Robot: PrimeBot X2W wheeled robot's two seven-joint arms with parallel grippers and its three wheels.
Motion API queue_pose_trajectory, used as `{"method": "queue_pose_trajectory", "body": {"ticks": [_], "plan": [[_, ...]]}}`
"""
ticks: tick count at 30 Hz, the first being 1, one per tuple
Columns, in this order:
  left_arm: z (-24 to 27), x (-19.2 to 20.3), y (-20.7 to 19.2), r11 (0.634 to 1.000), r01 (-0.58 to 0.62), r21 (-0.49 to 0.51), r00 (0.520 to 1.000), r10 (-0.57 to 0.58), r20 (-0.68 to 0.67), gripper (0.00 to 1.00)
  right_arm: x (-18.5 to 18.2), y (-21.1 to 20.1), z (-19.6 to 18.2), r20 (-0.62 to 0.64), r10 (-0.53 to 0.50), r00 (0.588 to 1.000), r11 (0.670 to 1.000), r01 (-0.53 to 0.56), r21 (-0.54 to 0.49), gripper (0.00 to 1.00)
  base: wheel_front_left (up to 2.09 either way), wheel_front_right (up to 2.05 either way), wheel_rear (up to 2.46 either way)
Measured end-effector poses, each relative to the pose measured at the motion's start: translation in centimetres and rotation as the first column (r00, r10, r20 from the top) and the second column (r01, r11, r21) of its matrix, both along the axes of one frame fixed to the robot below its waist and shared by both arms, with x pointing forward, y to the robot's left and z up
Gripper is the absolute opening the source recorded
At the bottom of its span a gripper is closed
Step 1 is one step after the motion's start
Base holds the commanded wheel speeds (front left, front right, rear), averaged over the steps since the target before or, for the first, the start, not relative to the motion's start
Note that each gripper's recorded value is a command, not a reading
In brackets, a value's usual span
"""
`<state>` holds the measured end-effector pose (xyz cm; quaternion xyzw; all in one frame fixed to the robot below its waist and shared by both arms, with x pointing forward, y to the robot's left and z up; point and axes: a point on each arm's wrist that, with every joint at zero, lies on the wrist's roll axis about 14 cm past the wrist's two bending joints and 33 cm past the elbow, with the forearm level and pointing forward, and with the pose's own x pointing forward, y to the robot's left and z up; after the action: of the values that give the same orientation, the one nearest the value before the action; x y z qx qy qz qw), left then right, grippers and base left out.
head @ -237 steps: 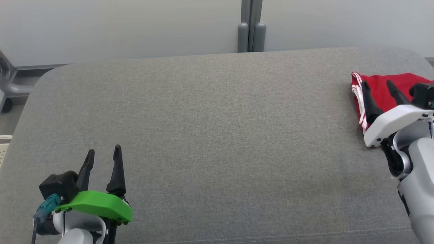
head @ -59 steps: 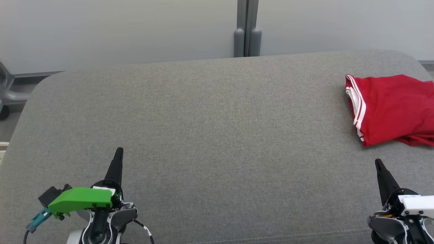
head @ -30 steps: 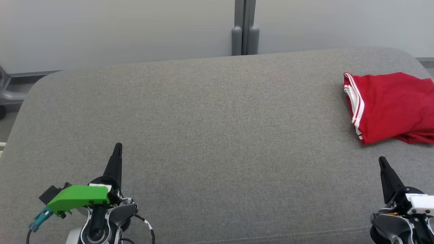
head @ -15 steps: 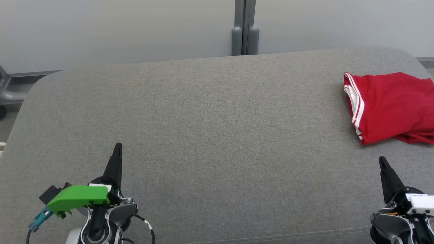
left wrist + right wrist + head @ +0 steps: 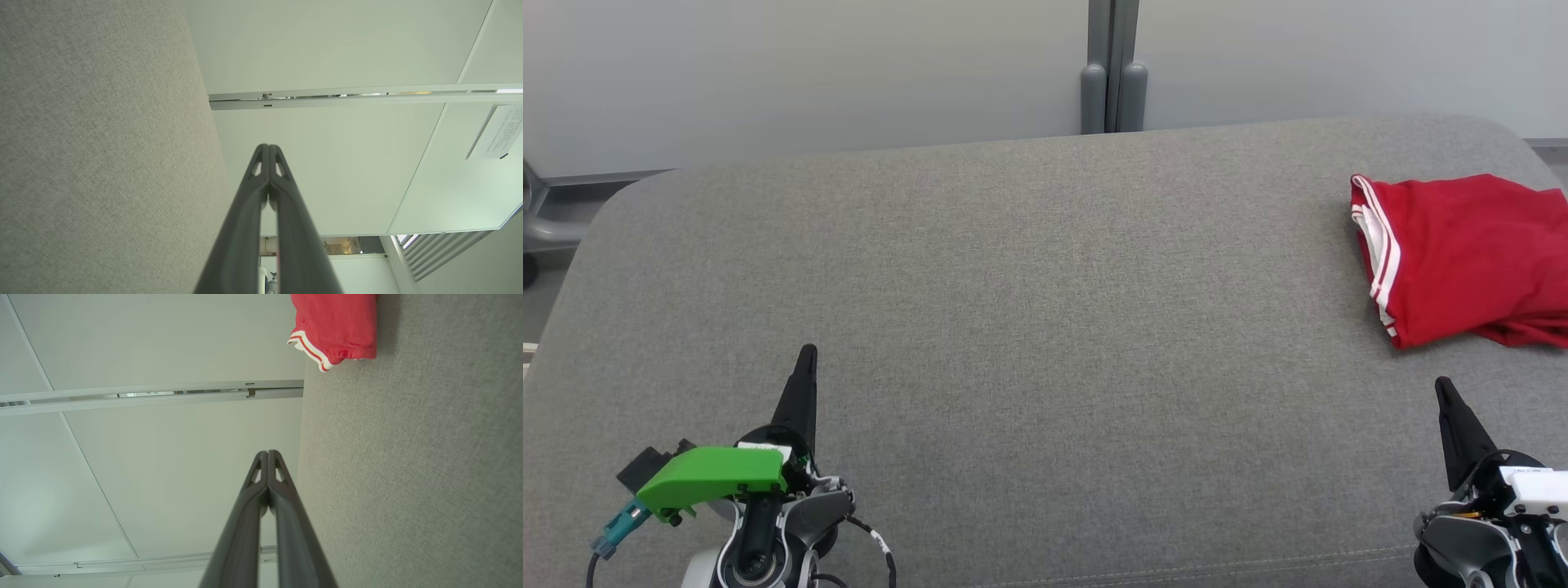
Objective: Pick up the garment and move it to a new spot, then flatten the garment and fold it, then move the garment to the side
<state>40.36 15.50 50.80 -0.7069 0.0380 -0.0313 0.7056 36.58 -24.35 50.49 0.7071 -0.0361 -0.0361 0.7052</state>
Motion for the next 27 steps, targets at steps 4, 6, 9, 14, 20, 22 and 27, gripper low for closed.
{"method": "queue_pose_trajectory", "body": {"ticks": [4,6,9,14,20,22,27], "plan": [[0.0,0.0,-0.01,1.0,0.0,0.0,1.0,0.0,0.0,0.0,0.0,0.0,0.0,0.0,0.0,1.0,1.0,0.0,0.0,0.0,0.0,0.0,0.0],[0.0,0.0,-0.01,1.0,0.0,0.0,1.0,0.0,0.0,0.0,0.0,0.0,0.0,0.0,0.0,1.0,1.0,0.0,0.0,0.0,0.0,0.0,0.0],[0.0,0.0,-0.01,1.0,0.0,0.0,1.0,0.0,0.0,0.0,0.0,0.0,0.0,0.0,0.0,1.0,1.0,0.0,0.0,0.0,0.0,0.0,0.0],[0.0,0.0,-0.01,1.0,0.0,0.0,1.0,0.0,0.0,0.0,0.0,0.0,0.0,0.0,0.0,1.0,1.0,0.0,0.0,0.0,0.0,0.0,0.0],[0.0,0.0,-0.01,1.0,0.0,0.0,1.0,0.0,0.0,0.0,0.0,0.0,0.0,0.0,0.0,1.0,1.0,0.0,0.0,0.0,0.0,0.0,0.0],[0.0,0.0,-0.01,1.0,0.0,0.0,1.0,0.0,0.0,0.0,0.0,0.0,0.0,0.0,0.0,1.0,1.0,0.0,0.0,0.0,0.0,0.0,0.0],[0.0,0.0,-0.01,1.0,0.0,0.0,1.0,0.0,0.0,0.0,0.0,0.0,0.0,0.0,0.0,1.0,1.0,0.0,0.0,0.0,0.0,0.0,0.0]]}}
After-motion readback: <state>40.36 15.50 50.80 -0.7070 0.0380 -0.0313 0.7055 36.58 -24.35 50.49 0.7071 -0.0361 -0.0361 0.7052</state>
